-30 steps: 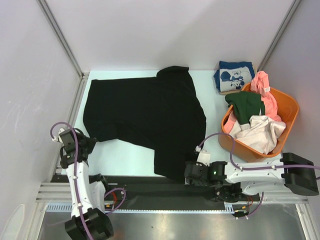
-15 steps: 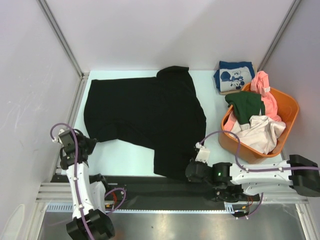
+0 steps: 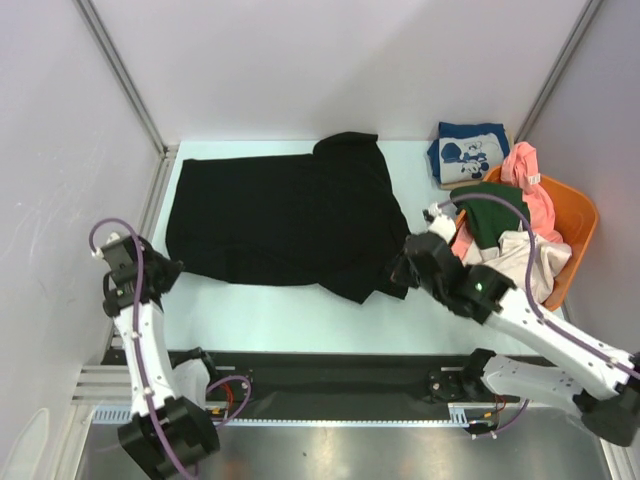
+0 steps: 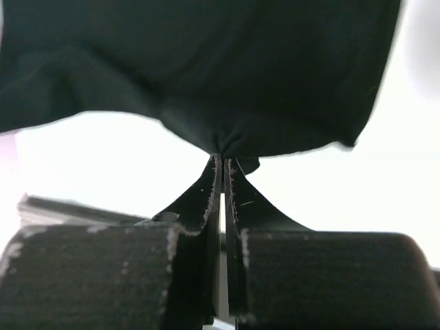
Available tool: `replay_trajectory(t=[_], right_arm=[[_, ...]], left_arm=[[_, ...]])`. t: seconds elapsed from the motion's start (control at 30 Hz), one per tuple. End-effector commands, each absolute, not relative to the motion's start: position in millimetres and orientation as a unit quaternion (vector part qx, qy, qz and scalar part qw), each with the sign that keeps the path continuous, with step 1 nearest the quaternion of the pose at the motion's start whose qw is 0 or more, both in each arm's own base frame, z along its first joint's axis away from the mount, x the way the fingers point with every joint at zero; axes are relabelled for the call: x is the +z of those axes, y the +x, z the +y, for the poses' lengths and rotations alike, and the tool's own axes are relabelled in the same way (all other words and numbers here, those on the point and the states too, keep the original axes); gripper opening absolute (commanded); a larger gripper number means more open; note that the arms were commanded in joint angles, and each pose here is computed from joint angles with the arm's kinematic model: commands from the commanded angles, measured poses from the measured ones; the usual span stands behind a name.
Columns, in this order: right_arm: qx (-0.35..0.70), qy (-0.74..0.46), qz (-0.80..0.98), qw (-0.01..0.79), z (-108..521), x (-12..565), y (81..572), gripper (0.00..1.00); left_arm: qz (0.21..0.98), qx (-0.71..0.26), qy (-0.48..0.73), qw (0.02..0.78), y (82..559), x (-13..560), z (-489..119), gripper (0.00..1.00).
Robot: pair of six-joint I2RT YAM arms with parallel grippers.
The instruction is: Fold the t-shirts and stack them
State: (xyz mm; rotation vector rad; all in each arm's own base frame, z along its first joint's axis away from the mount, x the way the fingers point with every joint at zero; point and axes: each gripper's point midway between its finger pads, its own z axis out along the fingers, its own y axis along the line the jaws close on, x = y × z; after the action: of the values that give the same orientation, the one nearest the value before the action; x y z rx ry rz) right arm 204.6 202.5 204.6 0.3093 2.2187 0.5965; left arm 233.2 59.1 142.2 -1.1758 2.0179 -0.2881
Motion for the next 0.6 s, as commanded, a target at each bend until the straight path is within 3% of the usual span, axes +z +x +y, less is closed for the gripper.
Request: replay_trajectory(t=[0.0, 0.27, 0.57], right_arm=[[0.211, 0.077, 0.886, 0.406, 200, 213, 241, 0.0], [0.194, 0.077, 0.886, 0.415, 199, 223, 328, 0.0], [0.172, 0.074, 0.892, 0.412, 195, 222, 429, 0.0]], left_arm=[[0.801, -0.101, -0.419, 0.416, 253, 175, 73, 0.0], [0.798, -0.086, -0.416, 0.427, 292, 190, 99, 0.0], [0.805, -0.088, -0.446, 0.382, 348, 164, 129, 0.0]])
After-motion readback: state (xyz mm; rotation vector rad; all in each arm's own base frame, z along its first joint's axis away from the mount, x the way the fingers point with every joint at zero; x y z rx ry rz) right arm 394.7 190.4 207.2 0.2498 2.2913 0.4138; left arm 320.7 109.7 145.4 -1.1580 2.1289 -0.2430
